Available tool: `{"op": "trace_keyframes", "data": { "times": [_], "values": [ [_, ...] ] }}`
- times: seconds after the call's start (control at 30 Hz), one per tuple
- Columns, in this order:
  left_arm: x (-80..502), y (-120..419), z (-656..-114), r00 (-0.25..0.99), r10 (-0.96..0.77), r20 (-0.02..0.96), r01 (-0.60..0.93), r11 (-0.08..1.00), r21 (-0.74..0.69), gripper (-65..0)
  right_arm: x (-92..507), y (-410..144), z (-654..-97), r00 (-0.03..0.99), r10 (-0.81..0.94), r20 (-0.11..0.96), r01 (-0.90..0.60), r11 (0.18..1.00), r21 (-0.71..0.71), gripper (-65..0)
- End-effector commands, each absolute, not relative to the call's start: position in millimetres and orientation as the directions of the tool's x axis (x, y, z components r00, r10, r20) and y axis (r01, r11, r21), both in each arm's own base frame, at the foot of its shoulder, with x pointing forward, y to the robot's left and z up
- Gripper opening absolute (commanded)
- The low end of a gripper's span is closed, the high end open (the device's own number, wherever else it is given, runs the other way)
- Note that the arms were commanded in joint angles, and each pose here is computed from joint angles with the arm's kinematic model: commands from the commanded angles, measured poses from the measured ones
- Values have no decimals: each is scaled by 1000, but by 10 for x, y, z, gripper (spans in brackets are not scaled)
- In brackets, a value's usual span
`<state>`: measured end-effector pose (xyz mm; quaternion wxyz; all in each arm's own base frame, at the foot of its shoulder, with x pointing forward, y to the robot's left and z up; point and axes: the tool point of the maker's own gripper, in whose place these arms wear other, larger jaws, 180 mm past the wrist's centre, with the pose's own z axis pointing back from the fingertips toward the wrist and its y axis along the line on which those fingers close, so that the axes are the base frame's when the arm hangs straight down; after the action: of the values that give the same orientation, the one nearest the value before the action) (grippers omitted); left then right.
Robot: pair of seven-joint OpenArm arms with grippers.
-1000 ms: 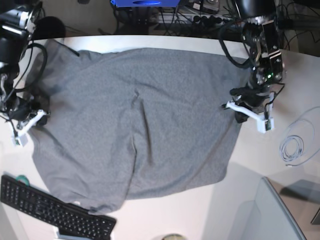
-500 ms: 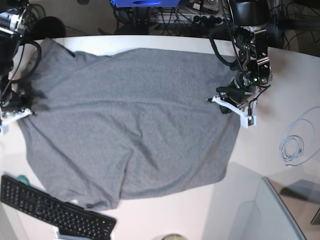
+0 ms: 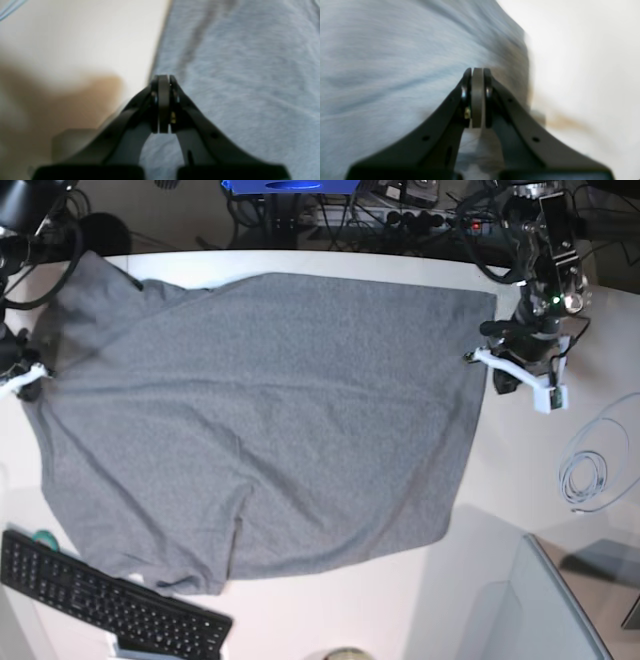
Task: Layout the t-shirt on the table in an organized manner, then fold the t-shirt properly
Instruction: 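Regrasp the shirt edge with both grippers and smooth it flat, then lift the shirt edge with both grippers and shake it out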
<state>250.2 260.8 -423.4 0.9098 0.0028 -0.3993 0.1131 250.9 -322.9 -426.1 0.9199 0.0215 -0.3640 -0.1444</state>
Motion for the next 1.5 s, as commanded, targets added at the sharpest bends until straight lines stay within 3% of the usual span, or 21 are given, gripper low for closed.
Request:
{"op": "trace_keyframes", "data": {
  "times": [0.0,0.07,0.17,0.27,0.37,0.43,0.87,0.97,1.27,1.47],
  "values": [
    [2462,2765,-4145,633,200,748,-230,971,-65,-650,2408,-3386,-4144,684,-275,676,272,956,114,-629],
    [2306,2874,-4173,646,195,738,-229,972,-56,-650,2205,-3403,-4164,705,-308,639,303,945,121,-567],
    [2093,2951,-4203,670,173,722,-199,979,-50,-624,1931,-3363,-4297,766,-331,552,309,941,136,-381],
    [1921,2928,-4251,693,153,704,-159,986,-58,-357,1717,-3371,-4368,795,-326,511,297,944,140,-195],
    [1813,2848,-4311,703,165,692,-145,986,-88,-156,1605,-3388,-4422,797,-347,495,318,937,147,-171],
    [1753,2790,-4401,716,177,676,-133,984,-117,-115,1578,-3382,-4439,801,-348,488,319,937,145,-171],
    [1613,2546,-4942,770,301,562,-186,949,-253,-140,1466,-3363,-4486,812,-351,466,323,936,141,-171],
    [1636,2463,-4972,776,299,556,-174,948,-267,-227,1408,-3354,-4507,817,-353,456,325,935,141,-171],
    [1662,2315,-4997,791,274,548,-134,950,-281,-637,1394,-3248,-4801,813,-426,398,361,904,229,-171],
    [1650,2327,-4996,792,272,547,-135,951,-278,-650,1389,-3068,-4933,843,-407,351,331,908,258,-182]
  ]
}}
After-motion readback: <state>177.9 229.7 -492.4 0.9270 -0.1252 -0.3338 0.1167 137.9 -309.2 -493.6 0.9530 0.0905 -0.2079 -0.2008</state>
